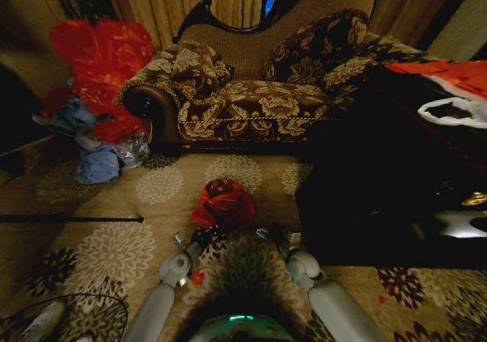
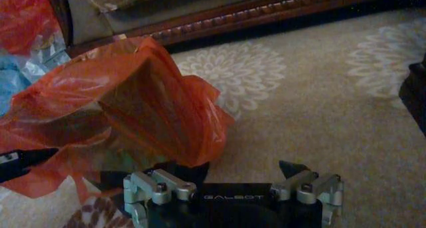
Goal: Place a garbage bag over the trash bin.
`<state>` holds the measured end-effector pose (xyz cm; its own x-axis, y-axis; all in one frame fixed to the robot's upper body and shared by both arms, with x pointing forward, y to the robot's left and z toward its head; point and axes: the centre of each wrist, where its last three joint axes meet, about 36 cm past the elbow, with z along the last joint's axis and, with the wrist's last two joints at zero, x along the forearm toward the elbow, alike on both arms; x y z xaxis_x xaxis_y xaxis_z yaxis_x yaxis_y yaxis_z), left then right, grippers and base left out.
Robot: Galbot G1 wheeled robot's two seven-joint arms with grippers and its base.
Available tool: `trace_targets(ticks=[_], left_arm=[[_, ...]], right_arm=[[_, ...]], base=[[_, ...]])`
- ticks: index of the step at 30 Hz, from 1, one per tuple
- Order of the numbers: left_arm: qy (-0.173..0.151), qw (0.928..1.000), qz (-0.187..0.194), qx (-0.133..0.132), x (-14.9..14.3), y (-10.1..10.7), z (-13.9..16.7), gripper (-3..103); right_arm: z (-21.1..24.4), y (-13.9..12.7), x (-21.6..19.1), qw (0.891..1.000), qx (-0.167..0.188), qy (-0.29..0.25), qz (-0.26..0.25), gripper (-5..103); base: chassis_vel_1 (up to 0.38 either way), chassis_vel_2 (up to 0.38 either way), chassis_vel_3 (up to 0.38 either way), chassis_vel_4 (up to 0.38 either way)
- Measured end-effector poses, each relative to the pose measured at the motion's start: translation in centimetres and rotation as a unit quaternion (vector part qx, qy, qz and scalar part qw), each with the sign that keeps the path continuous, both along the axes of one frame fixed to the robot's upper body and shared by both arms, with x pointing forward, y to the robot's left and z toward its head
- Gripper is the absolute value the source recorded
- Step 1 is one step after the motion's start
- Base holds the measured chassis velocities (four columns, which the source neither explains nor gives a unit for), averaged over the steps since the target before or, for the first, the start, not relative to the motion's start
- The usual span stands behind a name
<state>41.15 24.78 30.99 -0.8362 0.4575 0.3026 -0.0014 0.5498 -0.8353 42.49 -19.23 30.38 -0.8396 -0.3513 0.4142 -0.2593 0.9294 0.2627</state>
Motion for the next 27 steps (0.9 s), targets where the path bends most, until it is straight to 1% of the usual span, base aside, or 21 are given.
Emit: trace_targets(ticks=[7, 8, 9, 12, 14, 15, 19, 20, 22, 27], left_arm=[[0.009, 0.9999, 0.000, 0.006, 0.3, -0.2, -0.2, 0], [0.015, 0.9998, 0.000, 0.010, 0.3, -0.3, -0.5, 0], [0.028, 0.9995, 0.001, 0.014, 0.5, -0.4, -1.1, 0], [0.038, 0.9991, 0.004, 0.018, 0.8, -0.4, -1.9, 0], [0.054, 0.9982, 0.007, 0.024, 1.8, -0.4, -3.5, 0], [0.054, 0.9982, 0.007, 0.024, 1.8, -0.4, -3.5, 0], [0.071, 0.9968, 0.009, 0.035, 4.4, -1.0, -6.0, 0], [0.071, 0.9968, 0.009, 0.035, 4.4, -1.0, -6.0, 0], [0.075, 0.9964, 0.007, 0.039, 5.5, -1.5, -6.7, 0], [0.079, 0.9958, 0.004, 0.045, 6.3, -2.3, -7.5, 0]], right_arm=[[0.2, 0.1, 0.1, 1.000, -0.001, -0.002, -0.003, 100], [0.3, 0.1, 0.1, 1.000, -0.001, -0.003, -0.003, 100], [0.3, 0.2, 0.1, 1.000, -0.001, -0.003, -0.004, 100], [0.2, 0.2, 0.0, 1.000, 0.000, -0.004, -0.005, 100], [0.2, 0.2, -0.2, 1.000, 0.001, -0.005, -0.005, 100], [0.2, 0.2, -0.2, 1.000, 0.001, -0.005, -0.005, 100], [0.2, 0.3, -0.7, 1.000, 0.005, -0.007, -0.007, 100], [0.2, 0.3, -0.7, 1.000, 0.005, -0.007, -0.007, 100], [0.2, 0.4, -1.0, 1.000, 0.006, -0.008, -0.008, 100], [0.2, 0.3, -1.2, 1.000, 0.006, -0.009, -0.009, 100]], base=[[0.000, 0.000, 0.000, 0.000], [0.000, 0.000, 0.000, 0.000], [0.000, 0.000, 0.000, 0.000], [0.000, 0.000, 0.000, 0.000], [0.000, 0.000, 0.000, 0.000], [0.000, 0.000, 0.000, 0.000], [0.000, 0.000, 0.000, 0.000], [0.000, 0.000, 0.000, 0.000], [0.000, 0.000, 0.000, 0.000], [0.000, 0.000, 0.000, 0.000]])
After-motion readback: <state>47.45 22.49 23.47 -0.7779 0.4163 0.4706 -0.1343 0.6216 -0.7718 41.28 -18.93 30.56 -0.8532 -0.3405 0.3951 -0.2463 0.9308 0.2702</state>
